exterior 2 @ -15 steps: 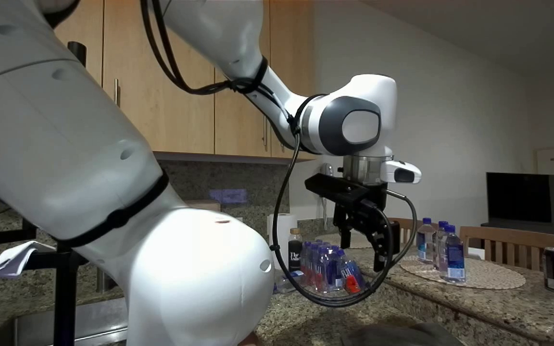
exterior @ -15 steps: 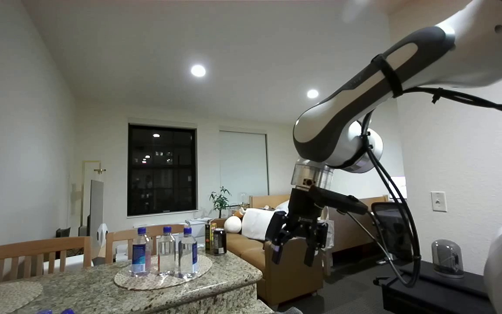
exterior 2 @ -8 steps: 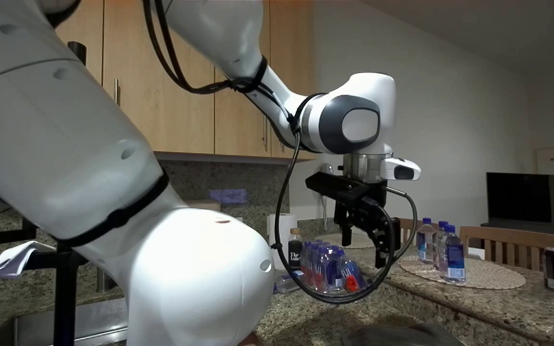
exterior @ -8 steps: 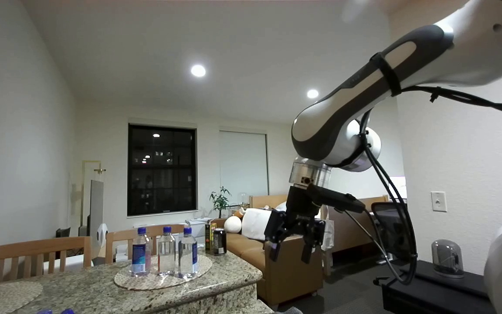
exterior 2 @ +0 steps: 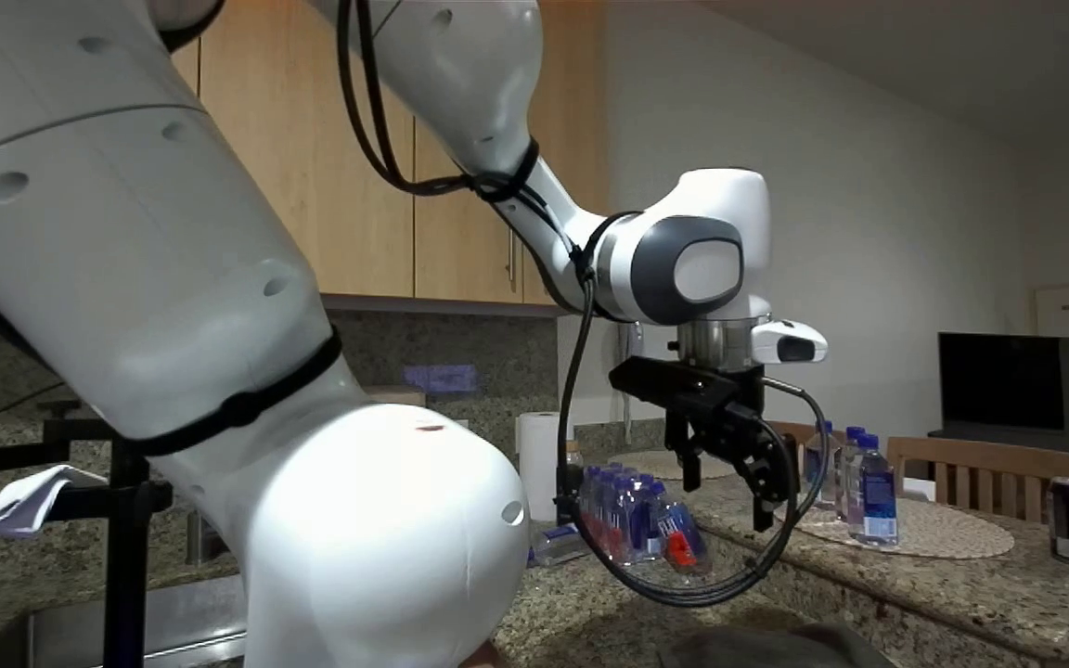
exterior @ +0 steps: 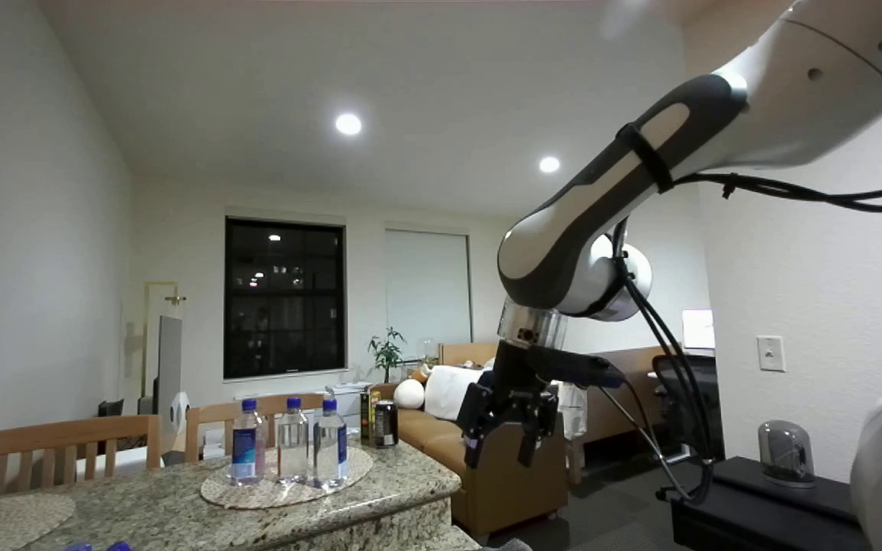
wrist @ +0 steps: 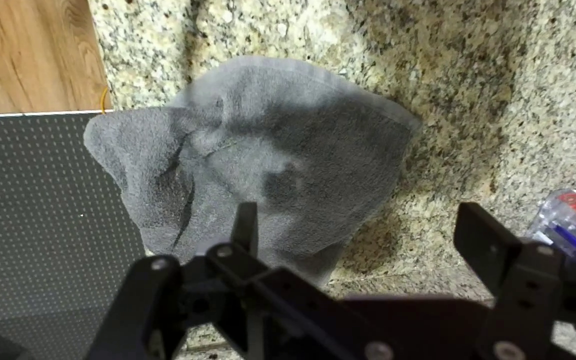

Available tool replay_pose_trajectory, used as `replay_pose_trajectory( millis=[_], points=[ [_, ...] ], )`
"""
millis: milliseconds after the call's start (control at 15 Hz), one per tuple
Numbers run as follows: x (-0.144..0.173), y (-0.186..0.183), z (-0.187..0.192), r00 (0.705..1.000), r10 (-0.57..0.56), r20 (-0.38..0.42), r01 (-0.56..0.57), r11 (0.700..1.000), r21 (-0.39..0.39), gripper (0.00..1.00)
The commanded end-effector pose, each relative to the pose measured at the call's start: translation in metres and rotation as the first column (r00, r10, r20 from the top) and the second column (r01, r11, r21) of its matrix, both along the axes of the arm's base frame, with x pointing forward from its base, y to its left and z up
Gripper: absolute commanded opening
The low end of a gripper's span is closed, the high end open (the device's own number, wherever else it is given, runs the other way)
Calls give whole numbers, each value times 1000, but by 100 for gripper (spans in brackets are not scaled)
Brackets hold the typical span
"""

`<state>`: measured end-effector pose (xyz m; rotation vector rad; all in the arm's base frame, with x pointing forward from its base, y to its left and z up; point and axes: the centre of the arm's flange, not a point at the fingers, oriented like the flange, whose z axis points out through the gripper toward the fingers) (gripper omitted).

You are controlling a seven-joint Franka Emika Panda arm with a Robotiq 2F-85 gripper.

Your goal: Move the towel to the left

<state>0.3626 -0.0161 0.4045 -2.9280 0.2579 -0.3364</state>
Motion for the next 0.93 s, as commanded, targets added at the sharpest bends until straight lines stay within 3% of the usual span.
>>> replay_pose_trajectory(
  millis=[0,867],
  points=[
    [31,-6,-16,1000,27,3,-26,998,-51,100],
    [104,-33,-32,1000,-5,11,6,991,-135,100]
  ],
)
